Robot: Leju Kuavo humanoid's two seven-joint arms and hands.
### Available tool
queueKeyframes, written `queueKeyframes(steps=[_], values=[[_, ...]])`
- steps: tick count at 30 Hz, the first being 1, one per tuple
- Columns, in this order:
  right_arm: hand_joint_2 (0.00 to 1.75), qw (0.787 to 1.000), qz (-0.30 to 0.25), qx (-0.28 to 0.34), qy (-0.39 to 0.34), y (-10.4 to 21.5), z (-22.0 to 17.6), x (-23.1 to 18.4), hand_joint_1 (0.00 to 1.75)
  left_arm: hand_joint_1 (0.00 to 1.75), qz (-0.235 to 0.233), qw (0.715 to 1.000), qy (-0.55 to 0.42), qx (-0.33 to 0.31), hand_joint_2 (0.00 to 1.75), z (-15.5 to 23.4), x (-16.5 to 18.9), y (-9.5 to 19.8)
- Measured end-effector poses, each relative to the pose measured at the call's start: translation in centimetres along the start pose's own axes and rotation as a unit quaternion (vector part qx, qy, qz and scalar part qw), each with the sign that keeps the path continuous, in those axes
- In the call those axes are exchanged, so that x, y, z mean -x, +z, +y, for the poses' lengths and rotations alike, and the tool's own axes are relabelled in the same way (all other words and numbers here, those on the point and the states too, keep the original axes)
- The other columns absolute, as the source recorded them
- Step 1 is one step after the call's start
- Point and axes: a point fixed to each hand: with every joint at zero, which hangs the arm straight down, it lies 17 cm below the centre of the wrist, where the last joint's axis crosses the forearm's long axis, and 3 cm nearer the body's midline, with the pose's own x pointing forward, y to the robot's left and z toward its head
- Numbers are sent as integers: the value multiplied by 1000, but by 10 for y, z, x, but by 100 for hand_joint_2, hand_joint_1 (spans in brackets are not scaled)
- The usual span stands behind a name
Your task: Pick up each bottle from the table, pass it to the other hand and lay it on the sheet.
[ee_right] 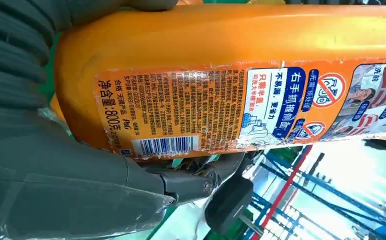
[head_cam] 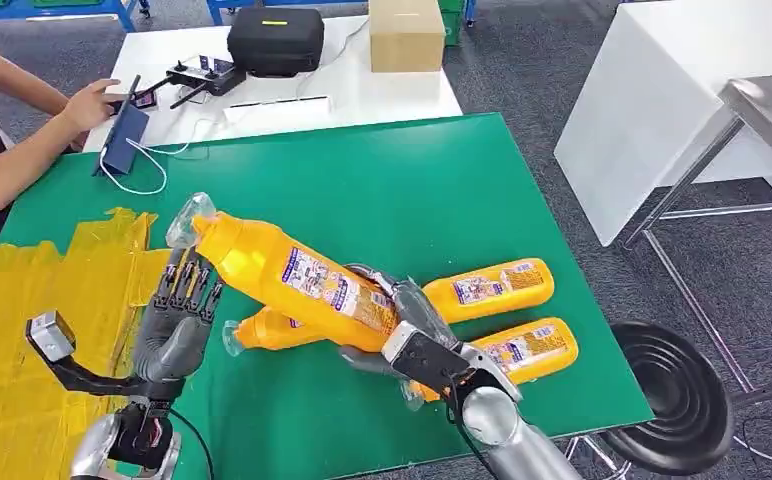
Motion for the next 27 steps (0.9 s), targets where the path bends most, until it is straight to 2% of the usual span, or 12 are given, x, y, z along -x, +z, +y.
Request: queueKeyframes(steps=[5,10,15,23,27], values=[[175,1000,18,-16,1,-15,10,9,175,0,0,999,21,40,175,-32,4,-4],[175,996,58,-67,5,-27,50,32,175,0,5,997,47,65,175,-55,7,-12],[175,991,73,-114,9,-32,92,43,175,0,9,997,52,61,175,-52,7,-21],[175,983,93,-157,20,-30,127,53,175,0,20,997,51,59,175,-49,14,-22],[175,981,99,-166,26,-31,132,57,175,0,33,997,35,52,175,-43,21,-23]])
